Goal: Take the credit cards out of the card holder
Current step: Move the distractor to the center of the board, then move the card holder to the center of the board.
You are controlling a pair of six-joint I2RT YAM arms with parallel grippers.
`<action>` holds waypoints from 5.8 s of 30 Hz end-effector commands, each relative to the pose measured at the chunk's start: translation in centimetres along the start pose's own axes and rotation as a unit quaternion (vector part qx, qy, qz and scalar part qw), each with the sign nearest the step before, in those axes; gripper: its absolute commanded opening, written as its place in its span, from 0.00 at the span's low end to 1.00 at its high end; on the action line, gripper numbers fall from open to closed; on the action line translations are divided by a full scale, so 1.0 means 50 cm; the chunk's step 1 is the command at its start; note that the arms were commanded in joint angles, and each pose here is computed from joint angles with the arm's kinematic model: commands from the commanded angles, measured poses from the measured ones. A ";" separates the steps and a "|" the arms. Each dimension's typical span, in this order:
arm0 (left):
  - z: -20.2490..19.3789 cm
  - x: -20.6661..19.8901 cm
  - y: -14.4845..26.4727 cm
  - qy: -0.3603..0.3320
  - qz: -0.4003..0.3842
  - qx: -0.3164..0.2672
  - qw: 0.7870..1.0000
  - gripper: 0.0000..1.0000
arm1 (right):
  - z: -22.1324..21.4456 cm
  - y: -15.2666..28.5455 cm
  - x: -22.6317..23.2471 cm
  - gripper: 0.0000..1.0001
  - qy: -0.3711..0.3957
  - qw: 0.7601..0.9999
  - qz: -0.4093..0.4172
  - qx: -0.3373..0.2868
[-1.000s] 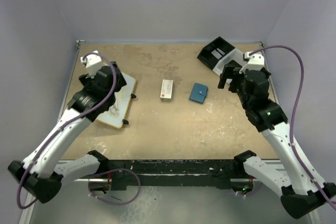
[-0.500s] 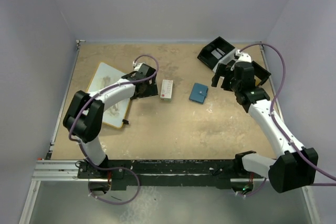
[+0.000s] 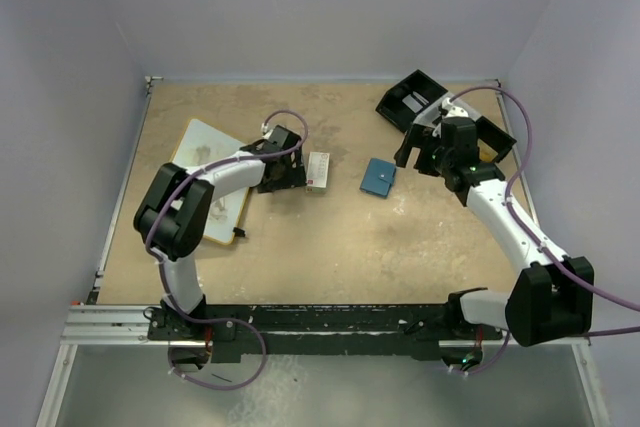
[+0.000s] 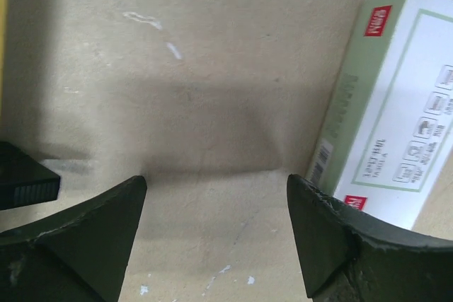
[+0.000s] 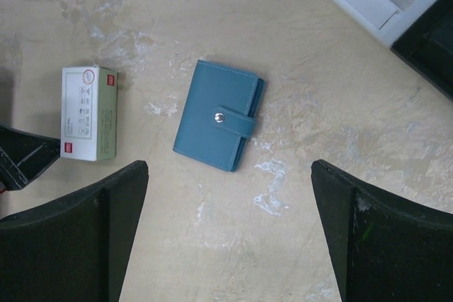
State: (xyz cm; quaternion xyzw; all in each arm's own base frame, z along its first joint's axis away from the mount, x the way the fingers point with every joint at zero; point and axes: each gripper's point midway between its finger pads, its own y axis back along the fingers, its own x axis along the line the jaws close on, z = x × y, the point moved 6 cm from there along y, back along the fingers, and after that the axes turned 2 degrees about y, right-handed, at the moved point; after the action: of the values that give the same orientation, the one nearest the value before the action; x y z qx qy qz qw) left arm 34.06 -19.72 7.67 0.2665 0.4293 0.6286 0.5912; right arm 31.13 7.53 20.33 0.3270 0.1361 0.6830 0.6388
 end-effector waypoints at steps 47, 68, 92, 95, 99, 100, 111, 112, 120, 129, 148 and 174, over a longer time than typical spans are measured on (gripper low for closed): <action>0.134 0.279 0.169 0.097 0.022 -0.075 0.992 0.77 | -0.011 -0.207 0.085 0.72 0.050 0.982 0.137 0.122; 0.174 0.099 0.203 0.045 -0.097 -0.113 0.988 0.77 | -0.021 -0.327 0.194 0.66 0.148 0.970 0.116 0.152; 0.158 0.190 0.269 0.075 0.025 -0.193 0.978 0.78 | -0.163 -0.311 0.354 0.63 0.247 0.913 0.219 0.241; 0.156 0.190 0.264 0.072 0.026 -0.189 0.979 0.78 | -0.220 -0.231 0.347 0.60 0.250 0.904 0.236 0.256; 0.150 0.185 0.248 0.071 0.019 -0.174 0.982 0.78 | -0.310 -0.145 0.312 0.53 0.256 0.894 0.224 0.292; 0.148 0.183 0.245 0.071 0.017 -0.171 0.983 0.78 | -0.332 -0.124 0.305 0.53 0.264 0.888 0.227 0.299; 0.136 0.176 0.222 0.074 0.004 -0.152 0.986 0.78 | -0.391 0.037 0.306 0.62 0.273 0.864 0.284 0.316; 0.135 0.177 0.221 0.074 0.005 -0.152 0.986 0.78 | -0.378 0.039 0.307 0.63 0.266 0.874 0.270 0.304; 0.133 0.172 0.217 0.071 -0.003 -0.145 0.987 0.78 | -0.340 -0.017 0.262 0.62 0.223 0.931 0.108 0.266; 0.126 0.170 0.218 0.067 -0.010 -0.136 0.988 0.78 | -0.416 0.046 0.204 0.53 0.170 0.926 0.101 0.322; 0.114 0.154 0.196 0.065 -0.040 -0.112 0.991 0.77 | -0.226 0.036 0.172 0.66 0.058 0.982 0.018 0.179; 0.072 0.186 0.209 0.052 -0.020 -0.108 0.993 0.78 | -0.125 -0.286 0.069 0.64 0.036 0.981 0.065 0.177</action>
State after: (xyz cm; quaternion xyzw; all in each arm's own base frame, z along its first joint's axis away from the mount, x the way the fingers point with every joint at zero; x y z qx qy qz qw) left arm 29.80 -9.13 16.18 0.1795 0.4020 0.6708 0.5968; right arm 40.17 12.26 8.09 0.4061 0.2698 0.6336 0.6008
